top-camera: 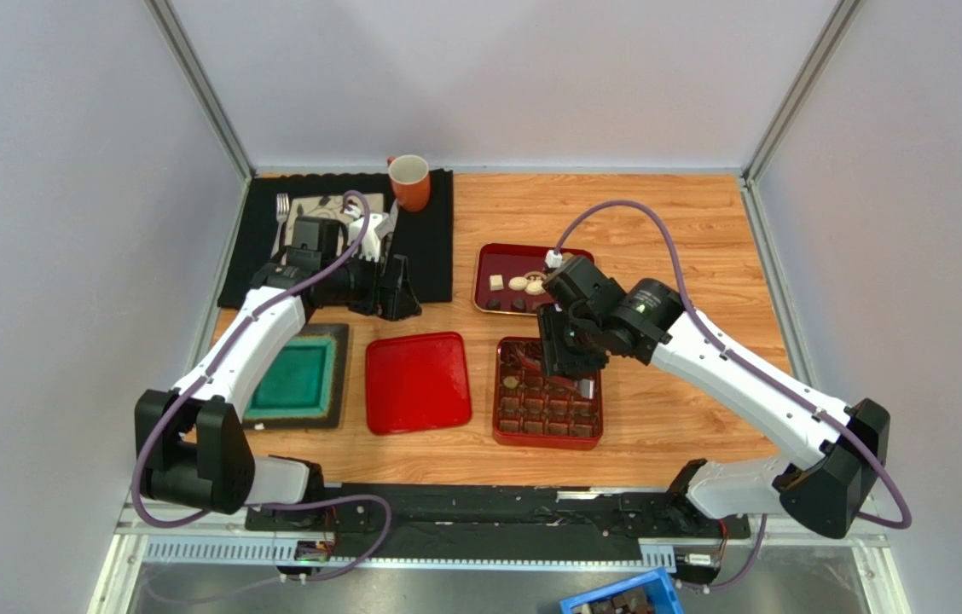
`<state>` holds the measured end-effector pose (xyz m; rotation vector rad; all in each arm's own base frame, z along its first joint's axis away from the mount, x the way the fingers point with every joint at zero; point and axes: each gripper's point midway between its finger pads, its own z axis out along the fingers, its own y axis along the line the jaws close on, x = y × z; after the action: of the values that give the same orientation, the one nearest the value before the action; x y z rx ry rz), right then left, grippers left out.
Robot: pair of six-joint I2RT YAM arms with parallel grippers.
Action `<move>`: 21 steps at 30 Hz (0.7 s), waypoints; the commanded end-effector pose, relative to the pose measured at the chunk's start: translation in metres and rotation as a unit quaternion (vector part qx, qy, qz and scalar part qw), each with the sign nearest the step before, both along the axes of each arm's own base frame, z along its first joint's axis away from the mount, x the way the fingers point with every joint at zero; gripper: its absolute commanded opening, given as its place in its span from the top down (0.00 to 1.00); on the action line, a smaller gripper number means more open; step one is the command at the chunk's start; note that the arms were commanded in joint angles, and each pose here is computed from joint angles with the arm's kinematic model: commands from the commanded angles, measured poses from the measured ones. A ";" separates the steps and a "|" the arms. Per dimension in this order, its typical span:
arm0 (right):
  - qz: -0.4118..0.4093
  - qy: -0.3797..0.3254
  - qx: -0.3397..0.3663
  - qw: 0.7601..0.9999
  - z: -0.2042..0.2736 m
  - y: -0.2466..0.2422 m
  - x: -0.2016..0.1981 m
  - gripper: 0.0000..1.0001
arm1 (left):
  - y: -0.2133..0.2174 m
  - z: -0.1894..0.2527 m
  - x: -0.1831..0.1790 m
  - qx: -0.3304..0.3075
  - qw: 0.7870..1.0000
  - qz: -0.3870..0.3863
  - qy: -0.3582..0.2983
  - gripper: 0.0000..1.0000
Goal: Pack the chocolate
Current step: Place the fake chocolate in the packing box.
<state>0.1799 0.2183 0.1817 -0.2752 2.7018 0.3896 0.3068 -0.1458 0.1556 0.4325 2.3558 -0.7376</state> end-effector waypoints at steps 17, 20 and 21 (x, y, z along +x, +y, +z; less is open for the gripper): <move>-0.060 -0.109 -0.015 0.992 0.045 -0.041 0.068 0.56 | 0.002 0.017 0.002 0.000 1.000 -0.005 -0.031 0.01; -0.075 -0.112 -0.007 0.991 0.043 -0.047 0.091 0.56 | 0.002 0.014 0.002 -0.001 1.000 -0.005 -0.026 0.01; -0.081 -0.110 -0.007 0.991 0.041 -0.051 0.098 0.56 | 0.002 0.014 0.003 -0.001 1.000 -0.006 -0.027 0.01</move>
<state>0.2442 0.1662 0.2114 -0.0949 2.5691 0.2391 0.3067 -0.1457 0.1554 0.4369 2.3550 -0.7364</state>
